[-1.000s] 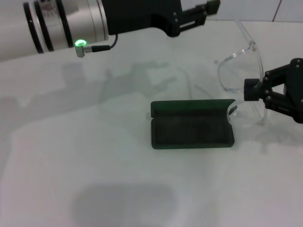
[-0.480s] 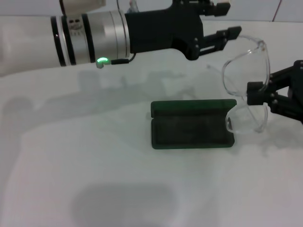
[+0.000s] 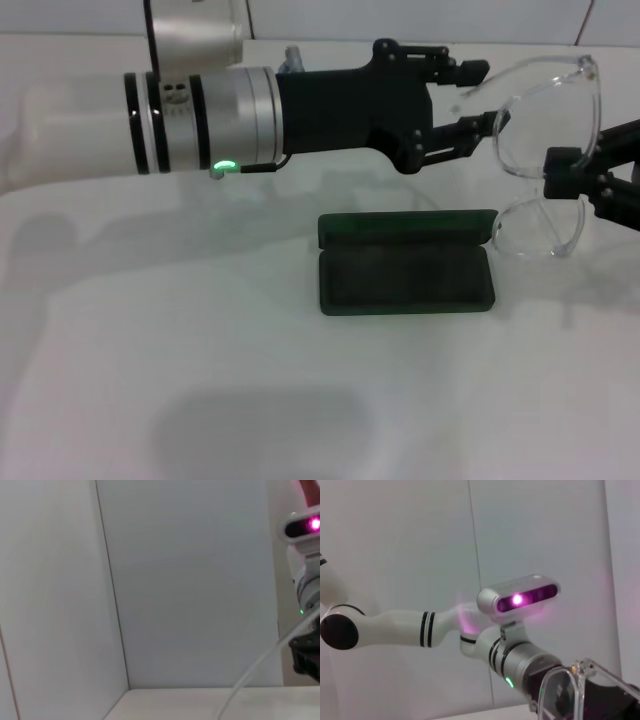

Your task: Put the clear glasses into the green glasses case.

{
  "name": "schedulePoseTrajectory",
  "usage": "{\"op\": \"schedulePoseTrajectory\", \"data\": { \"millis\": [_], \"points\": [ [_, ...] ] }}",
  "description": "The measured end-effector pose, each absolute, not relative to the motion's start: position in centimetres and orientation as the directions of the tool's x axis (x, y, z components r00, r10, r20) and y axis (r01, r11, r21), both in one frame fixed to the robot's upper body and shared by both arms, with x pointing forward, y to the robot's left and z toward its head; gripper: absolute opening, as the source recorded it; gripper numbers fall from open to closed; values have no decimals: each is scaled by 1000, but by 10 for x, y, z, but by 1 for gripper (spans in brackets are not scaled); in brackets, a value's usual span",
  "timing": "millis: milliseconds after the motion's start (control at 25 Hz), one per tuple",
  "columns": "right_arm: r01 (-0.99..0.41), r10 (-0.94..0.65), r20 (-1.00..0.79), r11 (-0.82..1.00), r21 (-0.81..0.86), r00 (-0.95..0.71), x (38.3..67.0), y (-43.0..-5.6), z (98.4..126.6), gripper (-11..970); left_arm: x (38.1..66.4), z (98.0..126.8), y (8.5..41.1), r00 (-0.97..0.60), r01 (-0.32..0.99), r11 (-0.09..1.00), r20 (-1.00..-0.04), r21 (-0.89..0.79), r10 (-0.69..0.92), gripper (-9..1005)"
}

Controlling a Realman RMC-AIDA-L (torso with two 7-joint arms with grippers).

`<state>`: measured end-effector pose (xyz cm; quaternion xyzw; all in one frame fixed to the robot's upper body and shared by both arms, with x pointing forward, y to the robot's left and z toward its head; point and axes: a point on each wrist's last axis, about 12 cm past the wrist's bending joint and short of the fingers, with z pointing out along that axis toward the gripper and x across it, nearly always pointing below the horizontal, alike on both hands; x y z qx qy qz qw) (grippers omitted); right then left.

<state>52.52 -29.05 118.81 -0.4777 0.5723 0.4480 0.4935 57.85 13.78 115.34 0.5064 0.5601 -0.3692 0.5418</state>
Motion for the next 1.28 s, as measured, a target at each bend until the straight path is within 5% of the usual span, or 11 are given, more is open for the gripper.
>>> {"op": "schedulePoseTrajectory", "data": {
  "millis": [560, 1280],
  "points": [
    [-990, -113, -988, 102, 98, -109, 518, -293, 1181, 94, 585, 1164, 158, 181, 919, 350, -983, 181, 34, 498],
    [-985, -117, -979, 72, 159, -166, 518, -293, 1183, 94, 564, 1151, 121, 194, 965, 161, -976, 207, 95, 499]
  ]
}}
